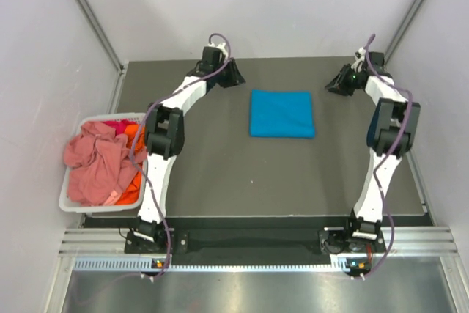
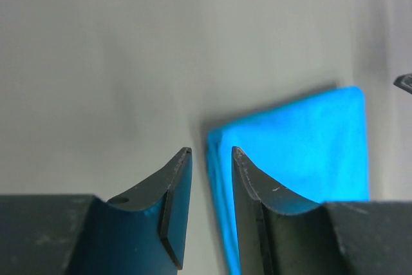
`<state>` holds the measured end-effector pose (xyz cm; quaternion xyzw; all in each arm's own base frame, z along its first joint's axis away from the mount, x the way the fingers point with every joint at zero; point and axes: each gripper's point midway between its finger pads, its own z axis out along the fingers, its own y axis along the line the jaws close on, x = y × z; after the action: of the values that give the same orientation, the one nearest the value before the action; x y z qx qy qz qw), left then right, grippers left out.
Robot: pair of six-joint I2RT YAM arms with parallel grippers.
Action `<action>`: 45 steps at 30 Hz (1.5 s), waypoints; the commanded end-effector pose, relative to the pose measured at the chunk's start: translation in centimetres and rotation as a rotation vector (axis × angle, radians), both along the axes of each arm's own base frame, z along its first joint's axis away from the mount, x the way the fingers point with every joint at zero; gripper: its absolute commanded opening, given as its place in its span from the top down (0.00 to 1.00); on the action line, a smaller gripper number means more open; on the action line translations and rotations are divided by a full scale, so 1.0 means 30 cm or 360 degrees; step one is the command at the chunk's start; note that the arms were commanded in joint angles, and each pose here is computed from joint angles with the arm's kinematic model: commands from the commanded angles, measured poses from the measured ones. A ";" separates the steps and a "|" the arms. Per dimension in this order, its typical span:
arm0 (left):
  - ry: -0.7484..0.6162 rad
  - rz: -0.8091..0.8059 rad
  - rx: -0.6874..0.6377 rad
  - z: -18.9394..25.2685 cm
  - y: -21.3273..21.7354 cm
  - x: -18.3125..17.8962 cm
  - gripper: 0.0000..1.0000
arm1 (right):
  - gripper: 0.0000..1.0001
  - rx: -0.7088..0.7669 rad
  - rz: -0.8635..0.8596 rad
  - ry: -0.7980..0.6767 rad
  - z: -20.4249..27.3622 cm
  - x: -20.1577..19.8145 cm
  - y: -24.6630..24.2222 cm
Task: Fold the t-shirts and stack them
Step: Neatly place the folded tshirt to the corner
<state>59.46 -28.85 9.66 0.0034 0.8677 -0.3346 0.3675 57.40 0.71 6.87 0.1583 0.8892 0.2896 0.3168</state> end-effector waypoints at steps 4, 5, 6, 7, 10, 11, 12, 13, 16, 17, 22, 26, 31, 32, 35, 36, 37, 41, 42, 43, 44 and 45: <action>-0.0058 -0.0232 -0.0127 0.299 0.030 -0.298 0.64 | 0.75 -0.0015 0.0130 -0.0120 0.243 -0.245 0.164; -0.0094 -0.0258 -0.0147 0.354 0.031 -0.347 0.64 | 0.75 -0.0018 0.0142 -0.0137 0.274 -0.280 0.178; -0.0001 -0.0299 -0.0133 0.285 0.020 -0.423 0.64 | 0.76 -0.0011 0.0163 -0.0092 0.257 -0.317 0.203; 0.0021 -0.0338 -0.0143 0.284 0.013 -0.472 0.64 | 0.77 -0.0001 0.0173 -0.0027 0.215 -0.364 0.214; 0.0051 -0.0438 -0.0215 0.330 0.001 -0.630 0.65 | 0.78 0.0028 0.0246 -0.0046 0.211 -0.453 0.277; 0.0076 -0.0448 -0.0227 0.330 0.004 -0.664 0.65 | 0.78 0.0016 0.0268 -0.0041 0.201 -0.470 0.292; 0.0145 -0.0448 -0.0240 0.292 0.016 -0.713 0.65 | 0.78 0.0008 0.0278 -0.0005 0.169 -0.494 0.297; 0.0115 -0.0481 -0.0268 0.330 0.021 -0.754 0.65 | 0.78 0.0001 0.0289 0.0014 0.152 -0.505 0.296; 0.0144 -0.0444 -0.0241 0.293 0.060 -0.826 0.65 | 0.79 -0.0020 0.0311 0.0077 0.085 -0.540 0.292; 0.0178 -0.0432 -0.0234 0.256 0.071 -0.850 0.64 | 0.80 -0.0040 0.0307 0.0092 0.068 -0.545 0.287; 0.0186 -0.0439 -0.0305 0.227 0.046 -0.830 0.64 | 0.80 -0.0074 0.0316 0.0185 -0.028 -0.573 0.274; 0.0208 -0.0485 -0.0322 0.222 0.009 -0.795 0.64 | 0.80 -0.0156 0.0289 0.0235 -0.080 -0.573 0.244; 0.0098 -0.0614 -0.0375 0.209 -0.099 -0.729 0.64 | 0.80 -0.0241 0.0258 0.0309 -0.142 -0.595 0.212; 0.0050 -0.0661 -0.0397 0.246 -0.142 -0.711 0.63 | 0.80 -0.0244 0.0262 0.0319 -0.147 -0.605 0.212; 0.0086 -0.0700 -0.0400 0.202 -0.217 -0.676 0.64 | 0.80 -0.0274 0.0255 0.0328 -0.130 -0.622 0.201; 0.0095 -0.0705 -0.0396 0.187 -0.232 -0.668 0.64 | 0.79 -0.0276 0.0256 0.0300 -0.107 -0.611 0.202; 0.0137 -0.0685 -0.0372 0.131 -0.242 -0.653 0.64 | 0.77 -0.0281 0.0250 0.0259 -0.073 -0.600 0.200; 0.0212 -0.0634 -0.0272 0.019 -0.250 -0.616 0.65 | 0.71 -0.0289 0.0247 0.0144 0.016 -0.535 0.200; 0.0212 -0.0626 -0.0221 -0.008 -0.240 -0.611 0.66 | 0.70 -0.0290 0.0254 0.0090 0.055 -0.496 0.203; 0.0277 -0.0600 -0.0159 -0.059 -0.222 -0.619 0.66 | 0.68 -0.0277 0.0278 0.0085 0.055 -0.478 0.208; 0.0266 -0.0568 -0.0094 -0.088 -0.204 -0.610 0.65 | 0.66 -0.0272 0.0290 0.0080 0.061 -0.463 0.211; 0.0274 -0.0547 -0.0050 -0.110 -0.191 -0.607 0.66 | 0.65 -0.0282 0.0297 0.0025 0.098 -0.419 0.212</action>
<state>39.73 -35.81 7.05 0.1088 0.8641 -0.4479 0.2022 40.48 7.06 5.23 0.0874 0.9437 0.2297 0.2214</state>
